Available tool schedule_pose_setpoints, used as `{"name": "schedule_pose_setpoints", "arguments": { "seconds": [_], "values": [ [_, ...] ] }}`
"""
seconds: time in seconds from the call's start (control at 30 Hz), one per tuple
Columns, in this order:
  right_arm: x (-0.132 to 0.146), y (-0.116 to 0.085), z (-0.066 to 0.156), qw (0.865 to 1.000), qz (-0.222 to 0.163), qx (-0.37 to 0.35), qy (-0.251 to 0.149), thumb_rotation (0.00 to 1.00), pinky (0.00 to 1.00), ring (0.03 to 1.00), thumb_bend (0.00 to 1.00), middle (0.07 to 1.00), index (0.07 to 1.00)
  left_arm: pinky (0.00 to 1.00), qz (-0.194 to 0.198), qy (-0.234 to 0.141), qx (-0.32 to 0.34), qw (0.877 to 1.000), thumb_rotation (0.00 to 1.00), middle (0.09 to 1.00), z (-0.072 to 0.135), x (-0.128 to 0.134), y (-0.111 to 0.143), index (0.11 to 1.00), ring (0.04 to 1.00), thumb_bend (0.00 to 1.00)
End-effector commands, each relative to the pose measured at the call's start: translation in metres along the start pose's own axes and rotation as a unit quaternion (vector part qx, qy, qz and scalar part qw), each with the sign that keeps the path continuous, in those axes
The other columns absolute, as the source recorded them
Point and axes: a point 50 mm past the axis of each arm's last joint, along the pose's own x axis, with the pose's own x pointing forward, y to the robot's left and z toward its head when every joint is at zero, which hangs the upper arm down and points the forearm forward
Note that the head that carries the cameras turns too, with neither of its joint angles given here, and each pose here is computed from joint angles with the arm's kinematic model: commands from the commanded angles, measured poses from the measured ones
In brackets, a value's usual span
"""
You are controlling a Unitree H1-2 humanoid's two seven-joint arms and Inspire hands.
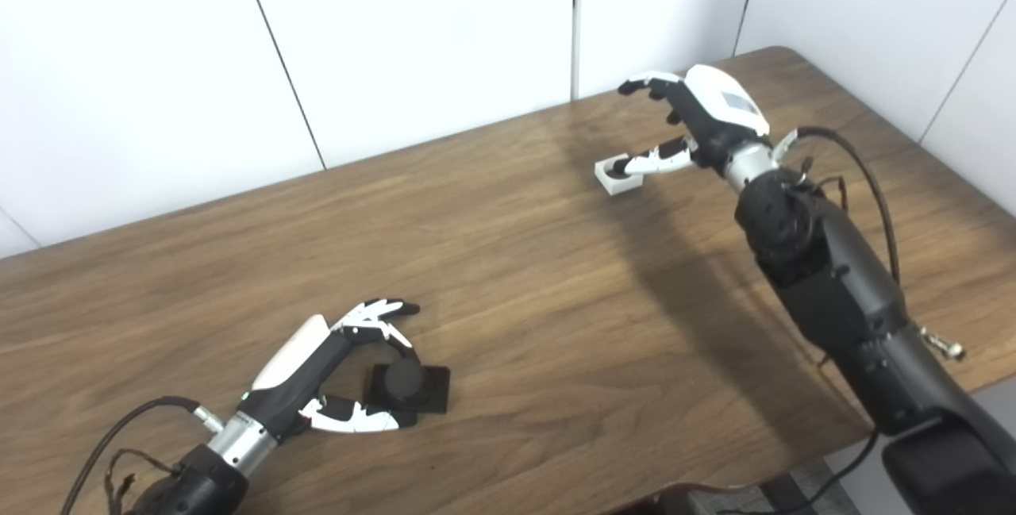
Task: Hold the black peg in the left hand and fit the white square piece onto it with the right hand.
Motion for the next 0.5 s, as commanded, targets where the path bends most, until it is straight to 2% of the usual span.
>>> {"name": "schedule_pose_setpoints", "arguments": {
  "seconds": [0.0, 0.13, 0.47],
  "values": [
    [0.0143, -0.0273, 0.0120, 0.999, -0.032, -0.018, -0.031, 0.23, 0.65, 0.825, 0.67, 0.859, 0.785, 0.95, -0.060, 0.041, 0.005, 0.997, 0.08, 0.888, -0.0141, -0.0154, -0.0225, 0.494, 0.934, 0.52],
    [0.0193, -0.0294, 0.0099, 0.999, -0.026, -0.029, -0.030, 0.22, 0.66, 0.824, 0.66, 0.857, 0.789, 0.97, -0.059, 0.042, 0.005, 0.997, 0.08, 0.887, -0.0127, -0.0155, -0.0225, 0.494, 0.933, 0.52],
    [0.0216, -0.0300, 0.0101, 0.999, -0.023, -0.030, -0.028, 0.22, 0.66, 0.826, 0.67, 0.857, 0.788, 0.95, -0.059, 0.044, 0.011, 0.997, 0.08, 0.886, -0.0104, -0.0155, -0.0219, 0.494, 0.930, 0.52]
  ]
}}
